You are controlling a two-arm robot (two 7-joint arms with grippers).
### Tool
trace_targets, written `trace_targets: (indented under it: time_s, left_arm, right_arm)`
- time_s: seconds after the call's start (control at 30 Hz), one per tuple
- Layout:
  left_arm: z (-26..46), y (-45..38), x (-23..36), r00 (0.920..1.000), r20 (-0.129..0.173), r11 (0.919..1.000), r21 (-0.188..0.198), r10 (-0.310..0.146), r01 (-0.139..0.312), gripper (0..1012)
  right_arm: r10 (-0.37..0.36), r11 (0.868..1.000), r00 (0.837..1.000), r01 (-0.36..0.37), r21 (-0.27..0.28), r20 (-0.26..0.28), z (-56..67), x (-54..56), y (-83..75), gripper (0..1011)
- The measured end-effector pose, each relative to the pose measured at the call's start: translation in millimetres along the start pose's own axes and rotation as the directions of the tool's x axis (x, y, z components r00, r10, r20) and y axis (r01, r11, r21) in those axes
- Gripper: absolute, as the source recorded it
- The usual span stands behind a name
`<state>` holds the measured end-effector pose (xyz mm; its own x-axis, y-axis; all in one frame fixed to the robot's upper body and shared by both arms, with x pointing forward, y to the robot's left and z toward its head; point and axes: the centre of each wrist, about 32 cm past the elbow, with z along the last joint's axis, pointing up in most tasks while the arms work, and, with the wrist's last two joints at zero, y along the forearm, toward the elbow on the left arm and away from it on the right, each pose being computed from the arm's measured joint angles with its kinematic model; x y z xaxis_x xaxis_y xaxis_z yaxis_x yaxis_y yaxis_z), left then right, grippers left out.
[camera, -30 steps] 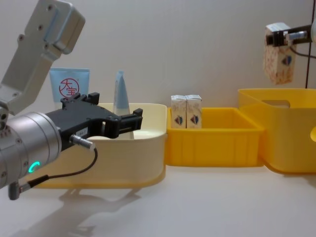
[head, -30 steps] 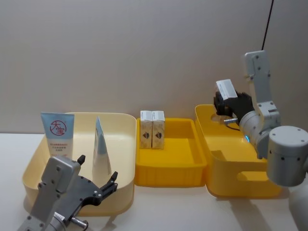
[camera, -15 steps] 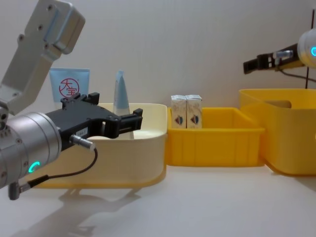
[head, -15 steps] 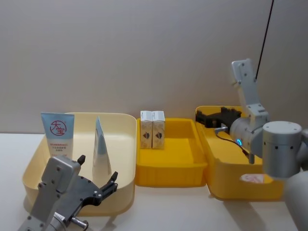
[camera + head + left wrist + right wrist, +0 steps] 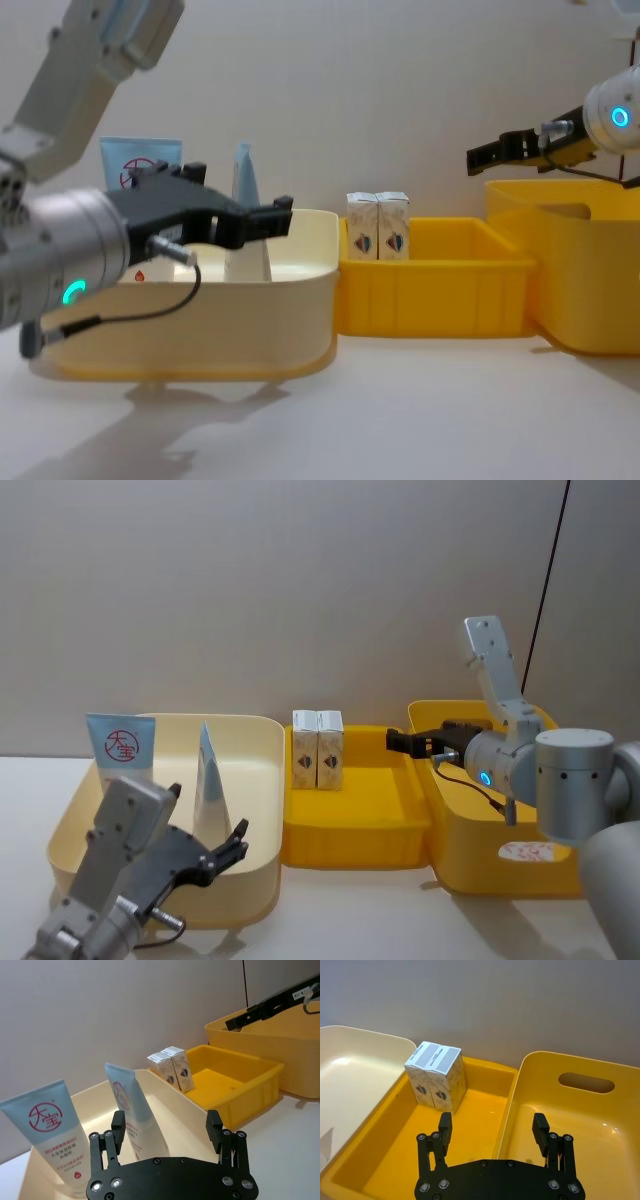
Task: Bimanual collaborative sorting of washing and personal care products
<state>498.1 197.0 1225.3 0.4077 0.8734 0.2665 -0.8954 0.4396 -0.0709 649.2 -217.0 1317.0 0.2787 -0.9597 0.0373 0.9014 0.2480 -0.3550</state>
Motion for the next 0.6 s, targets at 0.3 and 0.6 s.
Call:
trace_targets:
  time_s: [0.3, 0.6]
  left_arm:
    - [25.2, -16.1, 7.2, 0.9989, 0.028, 0.9987, 0.035, -0.038, 0.037, 1004]
    - [34.9, -31.7, 10.4, 0.9964, 0.030, 0.9934, 0.085, -0.080, 0.077, 1003]
  right_arm:
    - [0.018, 1.000, 1.000, -0.018, -0.023, -0.010, 0.2, 0.5, 3.2, 1001]
    - [0.028, 0.999, 1.000, -0.028, -0.033, -0.015, 0.7, 0.5, 4.5, 1001]
